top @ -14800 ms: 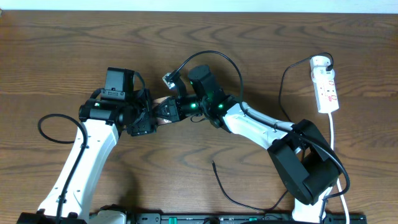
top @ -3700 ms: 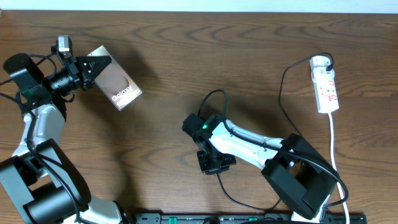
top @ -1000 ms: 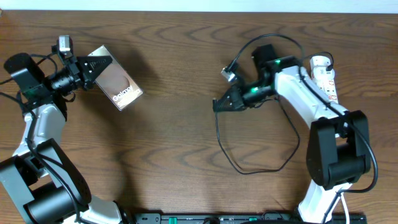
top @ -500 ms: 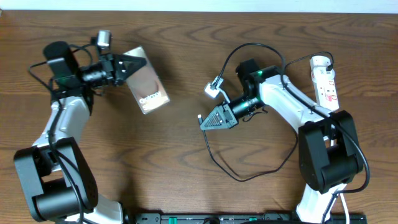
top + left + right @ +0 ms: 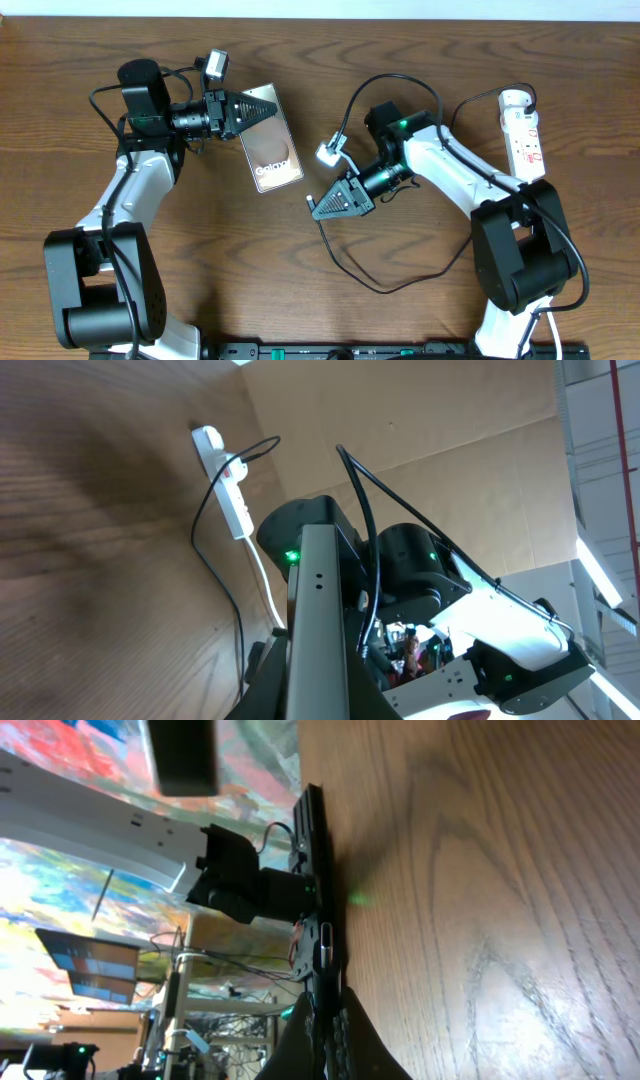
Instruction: Plug charger to phone and switch on socket
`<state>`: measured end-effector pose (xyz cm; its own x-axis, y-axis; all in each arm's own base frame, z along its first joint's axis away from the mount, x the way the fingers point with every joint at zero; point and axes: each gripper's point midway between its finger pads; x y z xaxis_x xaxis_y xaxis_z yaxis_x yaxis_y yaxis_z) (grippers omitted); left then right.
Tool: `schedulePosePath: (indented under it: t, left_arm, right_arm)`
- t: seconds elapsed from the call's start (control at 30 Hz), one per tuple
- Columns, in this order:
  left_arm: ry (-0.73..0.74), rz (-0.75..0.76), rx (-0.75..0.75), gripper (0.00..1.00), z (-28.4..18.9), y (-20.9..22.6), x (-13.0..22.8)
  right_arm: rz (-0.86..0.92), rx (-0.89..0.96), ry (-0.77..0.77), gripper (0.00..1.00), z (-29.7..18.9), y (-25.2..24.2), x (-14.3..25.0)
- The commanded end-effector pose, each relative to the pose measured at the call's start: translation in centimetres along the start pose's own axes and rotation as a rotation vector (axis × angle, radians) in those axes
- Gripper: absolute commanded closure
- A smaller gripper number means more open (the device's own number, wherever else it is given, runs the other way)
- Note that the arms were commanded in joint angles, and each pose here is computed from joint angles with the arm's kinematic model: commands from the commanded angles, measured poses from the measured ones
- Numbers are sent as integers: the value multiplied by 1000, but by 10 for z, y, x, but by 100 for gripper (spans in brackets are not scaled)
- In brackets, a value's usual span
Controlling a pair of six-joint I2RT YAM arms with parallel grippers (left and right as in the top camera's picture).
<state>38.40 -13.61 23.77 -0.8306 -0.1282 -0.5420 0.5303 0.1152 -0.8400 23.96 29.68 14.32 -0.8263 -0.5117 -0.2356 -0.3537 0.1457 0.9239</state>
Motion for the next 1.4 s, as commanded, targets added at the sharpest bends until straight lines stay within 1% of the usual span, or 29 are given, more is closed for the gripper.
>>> schedulePosePath:
  t: [0.0,0.37,0.7,0.83,1.23,1.37]
  left_arm:
    - [21,45,27,93,1,-6,2]
    - [20,86,27,93,2,-6,2]
    - [20,85,27,93,2,-6,2]
    - [20,84,27,93,2,-6,2]
    - [20,85,27,93,2,-6,2]
    - [20,97,28,93,2,-6,1]
  right_arm:
    - [-27,-66,-5,99,6,11,-1]
    - [-99,-157,-43,99,8,27,-10]
    - [-147,-168,-27,99,19,31,-12]
    - [-136,-166,-32,99,19,30,-16]
    - [-190,-165,-42,99,21,29,-23]
    - [-185,-165,-41,99,21,29,-23]
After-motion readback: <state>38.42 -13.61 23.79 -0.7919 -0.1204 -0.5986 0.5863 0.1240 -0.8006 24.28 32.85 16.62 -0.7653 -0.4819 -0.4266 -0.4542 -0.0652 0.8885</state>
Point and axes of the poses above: each gripper's point midway between its finger pads, its own z axis out along the fingers, its own y axis along the line the jaws close on, x = y × z, and after that the axes turned 12 degrees about z, right-handed
